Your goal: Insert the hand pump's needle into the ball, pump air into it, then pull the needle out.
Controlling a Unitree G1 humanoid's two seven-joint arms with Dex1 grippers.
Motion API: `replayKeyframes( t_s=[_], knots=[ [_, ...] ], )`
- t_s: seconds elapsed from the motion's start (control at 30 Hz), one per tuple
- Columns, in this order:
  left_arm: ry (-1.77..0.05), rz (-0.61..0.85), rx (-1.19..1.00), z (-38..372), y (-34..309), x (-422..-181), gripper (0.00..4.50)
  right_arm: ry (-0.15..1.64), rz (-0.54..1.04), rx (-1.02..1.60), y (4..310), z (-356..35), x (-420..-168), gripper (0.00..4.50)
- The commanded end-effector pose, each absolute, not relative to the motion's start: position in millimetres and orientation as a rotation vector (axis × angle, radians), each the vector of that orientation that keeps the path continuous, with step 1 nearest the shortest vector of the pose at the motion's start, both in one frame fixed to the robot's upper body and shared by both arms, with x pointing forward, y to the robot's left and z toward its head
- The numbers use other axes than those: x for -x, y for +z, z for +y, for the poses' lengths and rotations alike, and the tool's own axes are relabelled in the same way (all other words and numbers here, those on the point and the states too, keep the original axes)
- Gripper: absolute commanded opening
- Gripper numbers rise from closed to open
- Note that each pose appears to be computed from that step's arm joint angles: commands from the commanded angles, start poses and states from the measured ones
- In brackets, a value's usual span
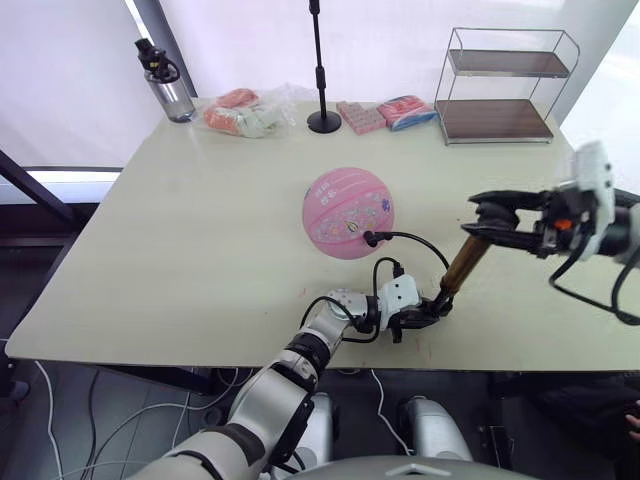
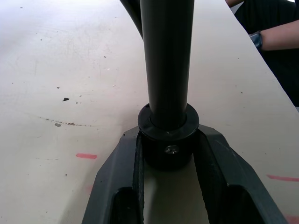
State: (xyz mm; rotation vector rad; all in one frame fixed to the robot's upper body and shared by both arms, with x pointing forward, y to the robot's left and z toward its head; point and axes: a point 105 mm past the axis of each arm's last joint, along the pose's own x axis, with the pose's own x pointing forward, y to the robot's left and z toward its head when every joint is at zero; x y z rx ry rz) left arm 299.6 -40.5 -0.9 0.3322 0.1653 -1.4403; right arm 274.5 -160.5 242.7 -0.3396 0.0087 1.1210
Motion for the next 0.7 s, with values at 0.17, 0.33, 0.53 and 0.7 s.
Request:
replayKeyframes(
  t_s=[0.17,0.33,0.53,0.7],
  knots=[
    [-1.438,0.336,-0.331,-25.7,-37.6,-283.5,1.07,1.100,-0.115,0.375,309.3,-167.7,-261.6,1.83],
    [-1.438,0.337,-0.333,-25.8,-37.8,-283.5,1.07,1.098,-0.080,0.378,301.2,-166.1,-264.1,1.83],
    [-1.437,0.336,-0.334,-25.9,-38.1,-283.3,1.07,1.138,0.042,0.336,242.8,-154.7,-265.8,1.83],
    [-1.433,0.339,-0.336,-24.3,-39.3,-283.0,1.07,1.087,0.104,0.312,190.4,-155.6,-272.0,1.83]
  ],
)
